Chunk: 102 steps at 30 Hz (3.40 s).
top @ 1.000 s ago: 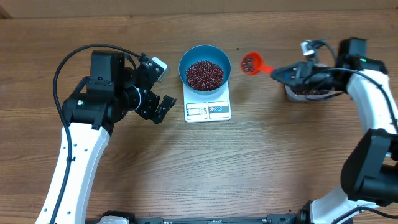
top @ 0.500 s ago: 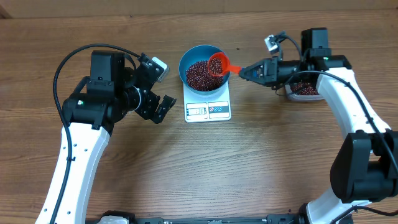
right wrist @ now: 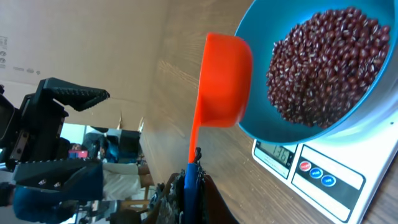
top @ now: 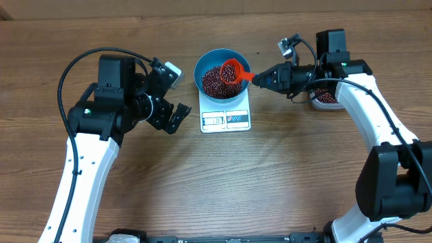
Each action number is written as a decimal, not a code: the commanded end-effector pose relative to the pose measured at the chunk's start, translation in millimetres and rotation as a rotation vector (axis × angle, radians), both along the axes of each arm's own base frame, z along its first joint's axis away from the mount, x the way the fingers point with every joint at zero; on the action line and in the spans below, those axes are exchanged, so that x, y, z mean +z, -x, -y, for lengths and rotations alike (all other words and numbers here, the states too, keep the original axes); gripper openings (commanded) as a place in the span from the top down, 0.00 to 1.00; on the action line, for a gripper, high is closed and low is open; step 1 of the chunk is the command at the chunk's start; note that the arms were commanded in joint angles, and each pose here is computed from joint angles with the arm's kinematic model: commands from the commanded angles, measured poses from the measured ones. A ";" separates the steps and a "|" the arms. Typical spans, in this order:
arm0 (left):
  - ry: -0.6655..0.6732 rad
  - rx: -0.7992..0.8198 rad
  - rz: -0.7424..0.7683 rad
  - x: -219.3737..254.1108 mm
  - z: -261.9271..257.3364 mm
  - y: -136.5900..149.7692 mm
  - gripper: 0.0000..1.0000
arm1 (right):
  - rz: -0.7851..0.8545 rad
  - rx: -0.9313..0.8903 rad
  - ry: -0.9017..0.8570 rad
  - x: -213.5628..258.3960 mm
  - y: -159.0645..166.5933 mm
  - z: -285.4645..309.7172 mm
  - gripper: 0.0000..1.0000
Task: Scoop item into bowl and weigh 150g on scale
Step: 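Carry the filled scoop left over the teal bowl, then tip the scoop and shake small amounts of beans into the bowl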
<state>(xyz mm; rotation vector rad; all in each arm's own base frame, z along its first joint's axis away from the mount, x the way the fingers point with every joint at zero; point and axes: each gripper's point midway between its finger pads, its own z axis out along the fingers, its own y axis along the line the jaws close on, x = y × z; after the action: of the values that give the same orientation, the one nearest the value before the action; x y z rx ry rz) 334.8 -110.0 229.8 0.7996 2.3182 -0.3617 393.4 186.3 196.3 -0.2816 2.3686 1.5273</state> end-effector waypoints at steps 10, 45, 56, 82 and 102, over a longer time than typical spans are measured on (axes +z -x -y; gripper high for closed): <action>-0.014 -0.017 0.006 -2.6 -1.0 -1.4 0.01 | 0.020 -0.078 0.063 3.8 -15.7 3.5 0.96; -0.014 -0.017 0.005 -2.7 -1.0 -1.3 0.00 | 0.201 -0.166 0.547 1.9 -27.4 -33.9 0.96; -0.014 -0.017 0.005 -2.7 -1.0 -1.3 0.00 | 0.276 -0.149 0.648 -2.1 -25.6 -38.7 0.96; -0.014 -0.017 0.006 -2.6 -1.0 -1.4 0.01 | 0.389 -0.126 0.738 12.1 -22.9 -32.9 0.96; -0.014 -0.017 0.005 -2.7 -1.0 -1.3 0.00 | 0.380 -0.119 0.742 10.4 -20.2 -33.0 0.96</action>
<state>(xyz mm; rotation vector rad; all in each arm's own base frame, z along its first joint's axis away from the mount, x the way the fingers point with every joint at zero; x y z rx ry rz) 334.8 -110.0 229.8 0.8000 2.3180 -0.3615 409.9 216.9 173.0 -0.5171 2.5512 0.4306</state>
